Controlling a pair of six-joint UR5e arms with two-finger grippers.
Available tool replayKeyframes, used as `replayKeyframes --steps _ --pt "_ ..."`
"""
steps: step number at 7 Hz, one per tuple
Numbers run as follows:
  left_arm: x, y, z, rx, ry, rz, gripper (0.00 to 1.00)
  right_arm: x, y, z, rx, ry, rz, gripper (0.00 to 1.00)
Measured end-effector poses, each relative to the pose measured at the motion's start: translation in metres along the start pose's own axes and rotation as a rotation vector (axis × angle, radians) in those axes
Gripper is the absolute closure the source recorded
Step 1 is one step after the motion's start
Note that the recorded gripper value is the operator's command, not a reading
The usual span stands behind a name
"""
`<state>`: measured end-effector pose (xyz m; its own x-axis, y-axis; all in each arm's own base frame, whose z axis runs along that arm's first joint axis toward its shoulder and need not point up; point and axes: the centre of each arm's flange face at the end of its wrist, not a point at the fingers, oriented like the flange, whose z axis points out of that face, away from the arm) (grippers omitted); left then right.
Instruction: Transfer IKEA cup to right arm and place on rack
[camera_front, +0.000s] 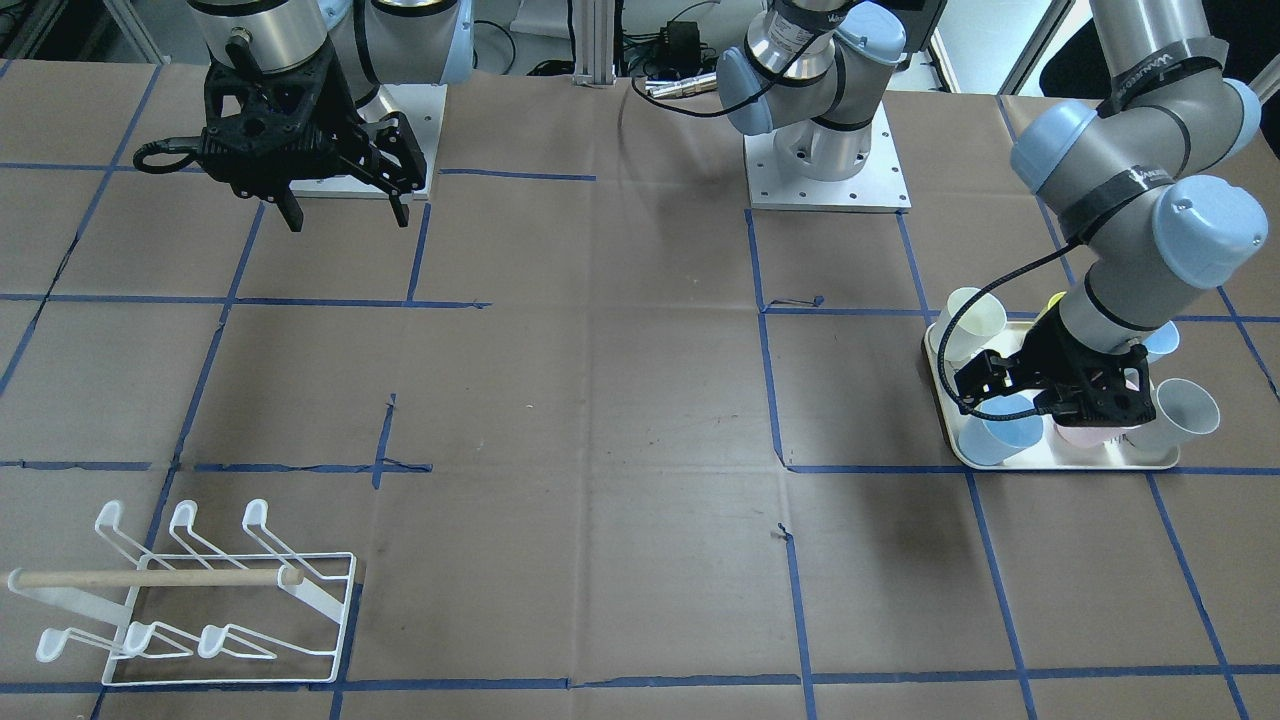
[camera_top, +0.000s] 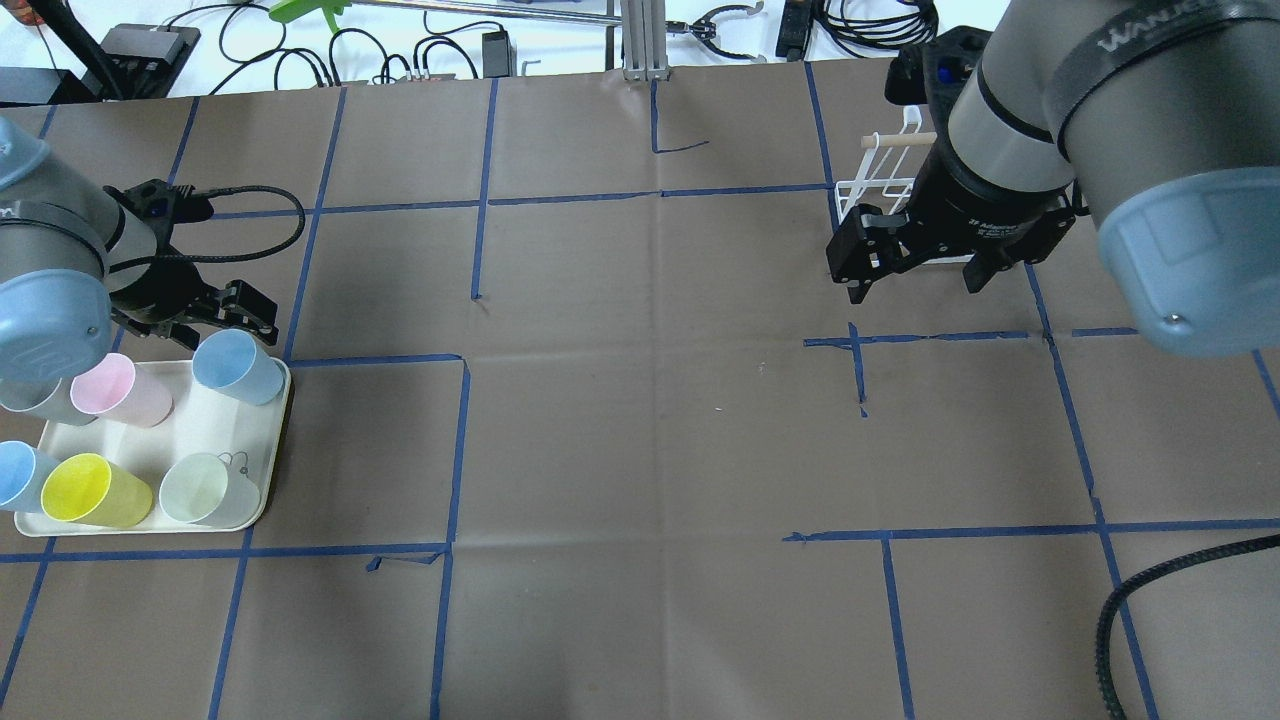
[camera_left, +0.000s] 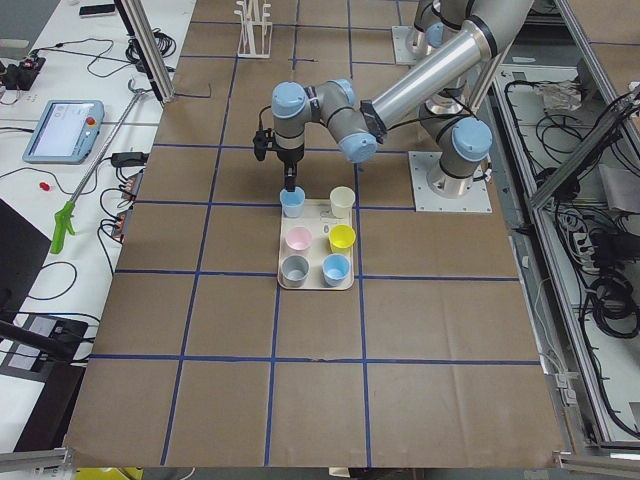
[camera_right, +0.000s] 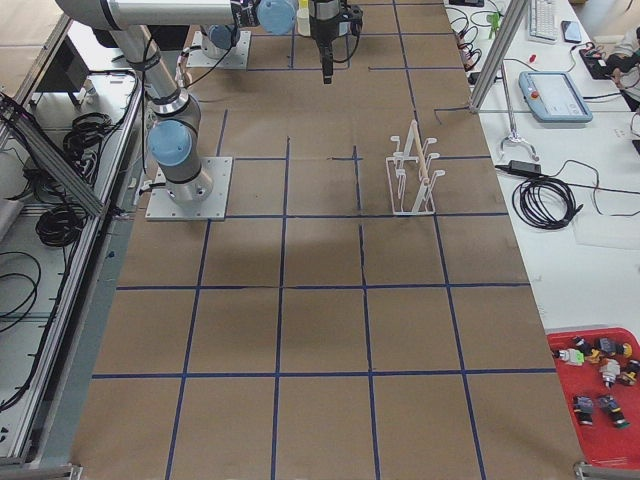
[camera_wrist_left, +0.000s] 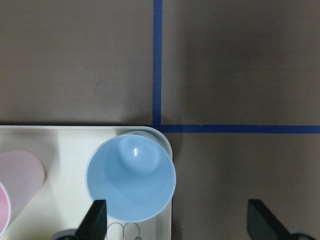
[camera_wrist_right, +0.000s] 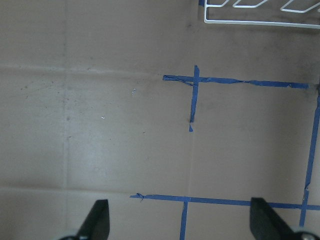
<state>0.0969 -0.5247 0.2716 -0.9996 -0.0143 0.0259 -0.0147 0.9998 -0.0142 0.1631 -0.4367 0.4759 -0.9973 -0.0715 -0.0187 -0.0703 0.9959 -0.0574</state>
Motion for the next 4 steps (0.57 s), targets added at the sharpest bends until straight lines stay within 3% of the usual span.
replayKeyframes --steps 4 --pt "0.0 0.009 0.046 -0.064 0.006 -0.008 0.01 0.0 0.0 0.0 0.0 -0.001 0.0 0.0"
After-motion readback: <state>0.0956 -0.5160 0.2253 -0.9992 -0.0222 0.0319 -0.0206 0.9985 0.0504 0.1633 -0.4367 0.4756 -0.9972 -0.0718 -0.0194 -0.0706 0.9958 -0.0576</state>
